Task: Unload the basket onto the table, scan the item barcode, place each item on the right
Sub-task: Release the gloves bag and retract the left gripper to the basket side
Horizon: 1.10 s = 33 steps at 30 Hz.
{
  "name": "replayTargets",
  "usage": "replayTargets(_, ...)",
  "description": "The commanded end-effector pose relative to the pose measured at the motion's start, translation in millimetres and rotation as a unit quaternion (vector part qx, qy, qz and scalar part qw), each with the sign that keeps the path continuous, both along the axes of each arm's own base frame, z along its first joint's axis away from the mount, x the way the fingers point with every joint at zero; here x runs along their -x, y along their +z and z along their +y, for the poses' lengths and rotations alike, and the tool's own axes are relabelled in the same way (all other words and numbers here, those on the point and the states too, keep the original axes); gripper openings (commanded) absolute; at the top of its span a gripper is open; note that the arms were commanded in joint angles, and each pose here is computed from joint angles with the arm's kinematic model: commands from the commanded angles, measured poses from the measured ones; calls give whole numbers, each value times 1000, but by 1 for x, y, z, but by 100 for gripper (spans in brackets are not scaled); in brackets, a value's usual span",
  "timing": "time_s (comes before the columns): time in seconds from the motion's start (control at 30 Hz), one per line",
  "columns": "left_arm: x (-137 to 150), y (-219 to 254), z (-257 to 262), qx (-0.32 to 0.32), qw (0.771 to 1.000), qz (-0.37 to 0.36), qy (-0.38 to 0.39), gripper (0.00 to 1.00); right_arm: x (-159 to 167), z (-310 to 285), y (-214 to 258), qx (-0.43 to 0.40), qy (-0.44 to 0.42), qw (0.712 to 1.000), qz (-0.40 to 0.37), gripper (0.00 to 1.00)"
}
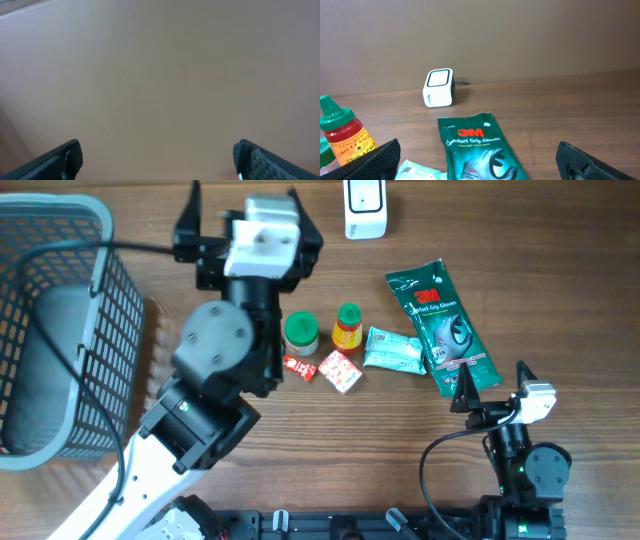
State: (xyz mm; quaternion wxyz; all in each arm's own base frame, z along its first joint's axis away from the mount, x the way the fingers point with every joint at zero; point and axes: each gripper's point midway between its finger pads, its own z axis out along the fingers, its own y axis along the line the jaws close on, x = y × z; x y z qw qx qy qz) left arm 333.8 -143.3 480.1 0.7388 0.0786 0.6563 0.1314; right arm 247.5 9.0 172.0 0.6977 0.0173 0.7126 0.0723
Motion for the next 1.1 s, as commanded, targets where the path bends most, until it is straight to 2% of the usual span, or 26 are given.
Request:
replayTargets(0.0, 0, -9, -1, -46, 999, 20, -6, 100, 0, 2, 0, 9, 6, 1000, -2, 100)
replayTargets(0.1, 0, -14, -3, -54, 998, 31, -12, 100, 1, 9, 1, -16, 24, 1000, -1, 100)
replayTargets(0.2, -1, -22, -2, -33, 998, 44, -25, 100, 3, 22, 2, -153, 60, 986, 17, 100)
replayTargets(0.3, 4, -37, -3, -47, 993, 78, -78, 100, 10, 47, 5, -337, 129, 930, 65, 100)
replayTargets(0.4, 15, -40, 6, -54, 987, 95, -122, 100, 21, 71, 6, -422, 192, 878, 118, 100)
replayTargets(0.53, 35, -15, 53, 54, 990, 67, -113, 100, 42, 100, 5, -557, 248, 760, 225, 100)
replayTargets(0.57, 48, 0, 79, 106, 989, 41, -95, 100, 43, 102, 5, -583, 246, 736, 242, 100)
replayTargets(0.7, 79, 26, 124, 173, 983, -17, -52, 100, 40, 98, 5, -594, 233, 733, 237, 99)
replayTargets(0.77, 94, 35, 141, 193, 980, -42, -32, 100, 41, 99, 5, -591, 235, 735, 237, 85)
replayTargets(0.83, 106, 42, 151, 204, 977, -61, -20, 100, 41, 99, 4, -585, 235, 740, 236, 80)
replayTargets(0.87, 109, 44, 153, 204, 977, -66, -16, 100, 40, 99, 3, -584, 234, 740, 238, 81)
replayTargets(0.9, 112, 46, 155, 204, 976, -73, -13, 100, 40, 99, 0, -587, 230, 737, 242, 89)
replayTargets(1.07, 112, 49, 156, 205, 976, -78, -13, 100, 35, 99, -12, -588, 204, 732, 279, 99)
